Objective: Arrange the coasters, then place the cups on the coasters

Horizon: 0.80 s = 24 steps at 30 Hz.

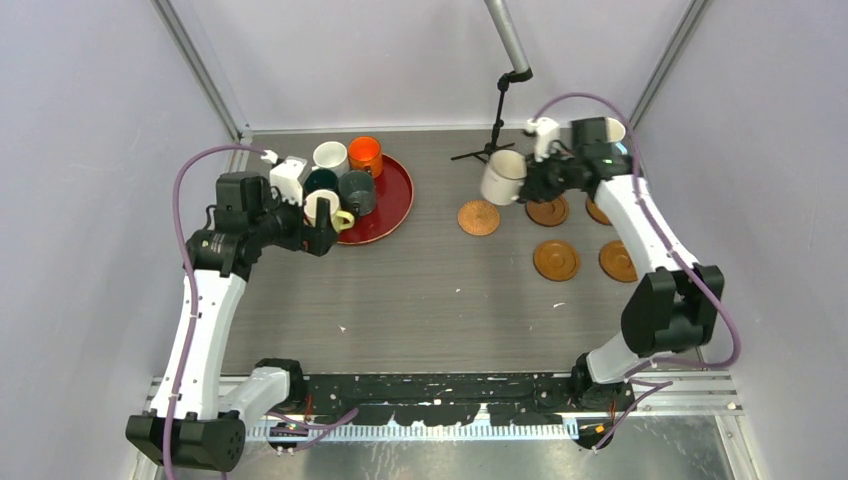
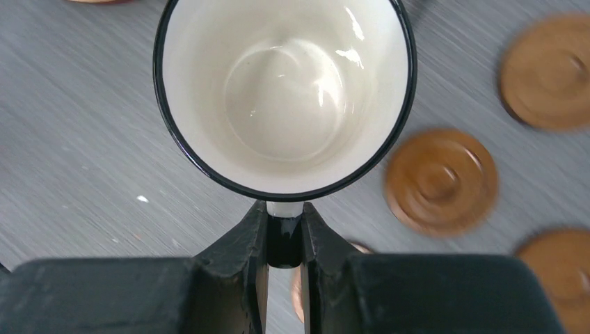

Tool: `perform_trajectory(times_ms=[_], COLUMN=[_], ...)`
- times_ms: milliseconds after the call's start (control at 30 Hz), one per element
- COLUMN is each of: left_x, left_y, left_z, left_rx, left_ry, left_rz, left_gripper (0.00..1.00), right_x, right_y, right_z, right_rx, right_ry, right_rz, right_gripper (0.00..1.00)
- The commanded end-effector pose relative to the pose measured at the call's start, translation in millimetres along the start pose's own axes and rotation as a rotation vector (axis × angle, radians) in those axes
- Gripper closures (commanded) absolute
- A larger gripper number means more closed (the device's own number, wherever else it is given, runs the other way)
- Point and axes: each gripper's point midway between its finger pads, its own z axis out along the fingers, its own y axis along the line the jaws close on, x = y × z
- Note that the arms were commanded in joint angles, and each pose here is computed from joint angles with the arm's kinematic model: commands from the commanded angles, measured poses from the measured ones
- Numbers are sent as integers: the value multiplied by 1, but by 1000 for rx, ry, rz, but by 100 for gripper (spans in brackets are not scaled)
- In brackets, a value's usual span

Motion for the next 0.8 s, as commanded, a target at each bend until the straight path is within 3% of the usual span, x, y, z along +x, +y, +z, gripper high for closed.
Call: perform_trajectory(times_ms=[0, 300, 500, 767], left_x=[3, 7, 6, 9], left_y=[-9, -6, -4, 0], left_z=[0, 8, 10, 11], left_rx=[57, 59, 57, 45], left_ry=[-4, 26, 37, 58], left_rz=[28, 23, 22, 36], left_gripper=[0, 0, 0, 0], right_x=[-5, 35, 16, 2], right_y=[-45, -157, -195, -235], right_z=[-63, -114, -95, -52], right_rx=[61, 235, 253, 252], right_ry=[-143, -167, -212, -164], right_rz=[-97, -3, 8, -58], right_gripper=[100, 100, 100, 100])
